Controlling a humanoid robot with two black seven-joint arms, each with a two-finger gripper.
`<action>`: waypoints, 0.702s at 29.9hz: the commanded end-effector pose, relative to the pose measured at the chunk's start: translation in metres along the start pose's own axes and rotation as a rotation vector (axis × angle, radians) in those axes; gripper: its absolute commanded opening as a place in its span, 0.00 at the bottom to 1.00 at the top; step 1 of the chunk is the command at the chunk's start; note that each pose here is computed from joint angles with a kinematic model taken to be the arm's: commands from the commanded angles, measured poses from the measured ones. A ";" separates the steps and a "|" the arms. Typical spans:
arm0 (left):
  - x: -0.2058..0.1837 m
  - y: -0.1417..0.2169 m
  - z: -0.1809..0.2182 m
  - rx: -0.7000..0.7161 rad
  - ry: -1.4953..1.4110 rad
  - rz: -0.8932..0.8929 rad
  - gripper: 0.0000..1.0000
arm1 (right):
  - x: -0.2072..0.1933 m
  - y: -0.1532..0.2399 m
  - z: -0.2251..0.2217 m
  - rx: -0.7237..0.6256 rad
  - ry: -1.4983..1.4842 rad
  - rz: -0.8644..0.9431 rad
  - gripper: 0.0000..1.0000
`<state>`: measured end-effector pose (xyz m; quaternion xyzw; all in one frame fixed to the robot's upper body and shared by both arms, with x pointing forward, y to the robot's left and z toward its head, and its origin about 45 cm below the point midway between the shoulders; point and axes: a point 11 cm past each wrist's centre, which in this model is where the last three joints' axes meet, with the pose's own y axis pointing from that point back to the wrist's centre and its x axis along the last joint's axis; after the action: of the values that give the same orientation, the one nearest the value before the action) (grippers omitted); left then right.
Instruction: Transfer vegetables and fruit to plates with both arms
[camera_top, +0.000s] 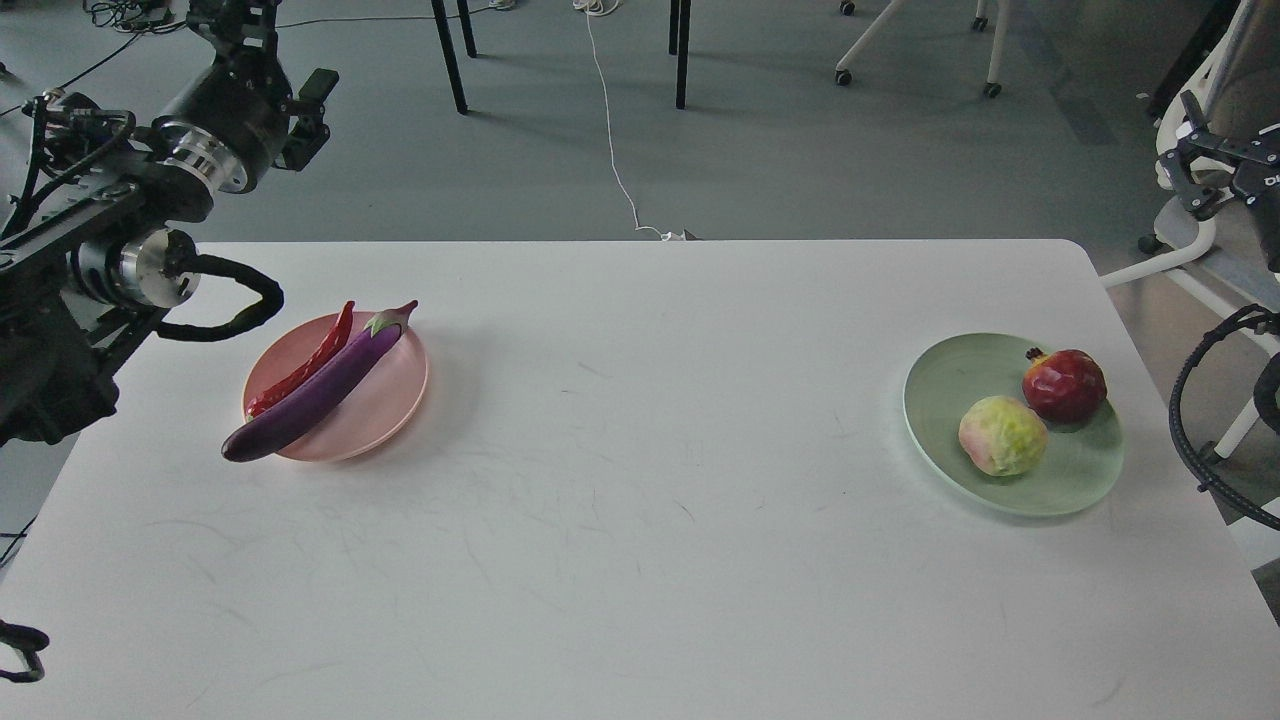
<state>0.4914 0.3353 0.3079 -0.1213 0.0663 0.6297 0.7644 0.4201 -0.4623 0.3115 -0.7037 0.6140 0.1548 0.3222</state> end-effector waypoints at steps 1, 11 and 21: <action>0.000 0.005 -0.014 -0.033 0.206 0.011 0.98 | -0.001 -0.005 0.009 -0.039 -0.028 0.003 0.99; 0.000 0.018 -0.050 -0.052 0.391 0.031 0.98 | 0.007 -0.010 0.041 -0.054 -0.149 0.093 0.99; 0.000 0.017 -0.055 0.018 0.364 0.024 0.98 | 0.009 -0.010 0.041 -0.044 -0.147 0.100 0.99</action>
<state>0.4770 0.3284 0.2573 -0.2436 0.1986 0.6112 0.7264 0.4391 -0.4426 0.2785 -0.6646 0.6209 0.2351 0.3430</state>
